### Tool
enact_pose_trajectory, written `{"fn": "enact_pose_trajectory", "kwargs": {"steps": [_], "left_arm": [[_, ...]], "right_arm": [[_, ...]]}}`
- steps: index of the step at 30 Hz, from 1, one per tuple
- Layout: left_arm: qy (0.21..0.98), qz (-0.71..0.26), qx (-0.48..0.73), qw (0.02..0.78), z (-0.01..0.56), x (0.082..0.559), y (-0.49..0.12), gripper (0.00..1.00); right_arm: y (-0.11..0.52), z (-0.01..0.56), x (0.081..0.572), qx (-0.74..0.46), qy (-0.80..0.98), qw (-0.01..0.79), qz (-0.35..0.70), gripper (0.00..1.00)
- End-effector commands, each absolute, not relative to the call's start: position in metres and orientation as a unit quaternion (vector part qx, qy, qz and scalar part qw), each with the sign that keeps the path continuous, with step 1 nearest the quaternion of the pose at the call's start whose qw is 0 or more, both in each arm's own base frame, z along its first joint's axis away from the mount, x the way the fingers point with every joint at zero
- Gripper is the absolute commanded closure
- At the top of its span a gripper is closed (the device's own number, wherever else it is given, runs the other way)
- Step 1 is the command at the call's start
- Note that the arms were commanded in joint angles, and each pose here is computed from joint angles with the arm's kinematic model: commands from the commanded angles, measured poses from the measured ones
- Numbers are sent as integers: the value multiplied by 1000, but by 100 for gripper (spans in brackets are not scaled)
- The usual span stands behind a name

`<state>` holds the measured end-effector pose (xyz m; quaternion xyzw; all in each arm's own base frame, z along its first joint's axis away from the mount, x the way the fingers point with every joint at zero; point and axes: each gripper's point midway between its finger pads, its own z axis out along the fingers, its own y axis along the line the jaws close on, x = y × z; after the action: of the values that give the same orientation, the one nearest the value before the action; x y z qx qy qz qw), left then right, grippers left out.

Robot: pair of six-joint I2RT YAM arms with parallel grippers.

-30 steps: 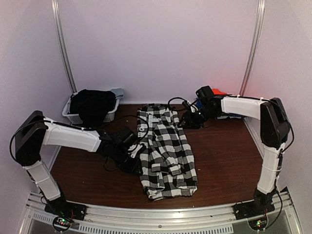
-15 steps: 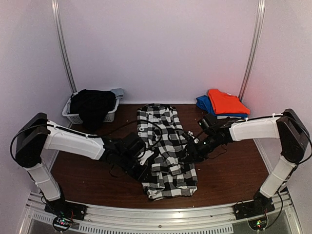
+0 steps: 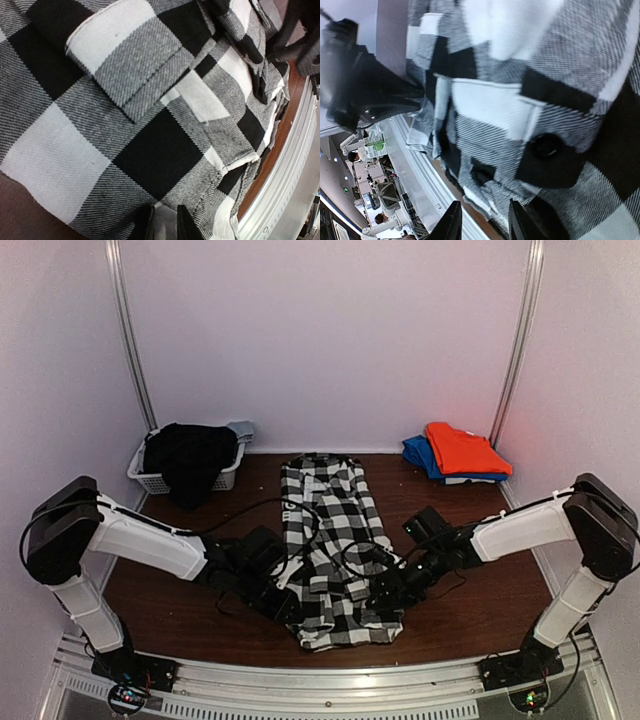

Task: Fold and stack the mixed laundry pile
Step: Pick up the rectangle-folded shirt from the center of the board.

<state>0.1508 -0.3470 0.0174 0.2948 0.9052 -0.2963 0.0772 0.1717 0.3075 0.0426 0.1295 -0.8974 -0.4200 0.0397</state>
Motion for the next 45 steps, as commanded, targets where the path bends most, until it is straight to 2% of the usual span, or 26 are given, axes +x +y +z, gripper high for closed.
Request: {"fn": "enact_pose_trajectory", "kwargs": {"steps": [1,5,8,11,15,23,28,38,45], "left_arm": [[933,-234,263,70,2,149,-310,82],[934,-239,251,85,13,152,-299,81],[912,-290,260,127,49,157,-312,68],[895,-335,244,164,85,159,-317,52],[901,-355,189,162,91,154,-307,44],[927,-356,76,95,42,137,-287,48],[923,-367,71,90,35,138,-292,53],[910,-404,64,61,18,132,-307,56],[912,-400,76,54,13,126,-307,64]], "right_arm": [[324,99,175,173,-868,-4,-466,68],[319,130,171,187,-857,-30,-479,64],[305,128,171,162,-866,-37,-472,58],[293,108,164,121,-878,-18,-463,57],[285,93,159,64,-882,-6,-468,56],[269,64,161,5,-902,-10,-431,55],[268,47,163,-14,-903,-8,-430,55],[284,30,164,-18,-894,4,-447,56],[294,21,155,-14,-891,20,-453,64]]}}
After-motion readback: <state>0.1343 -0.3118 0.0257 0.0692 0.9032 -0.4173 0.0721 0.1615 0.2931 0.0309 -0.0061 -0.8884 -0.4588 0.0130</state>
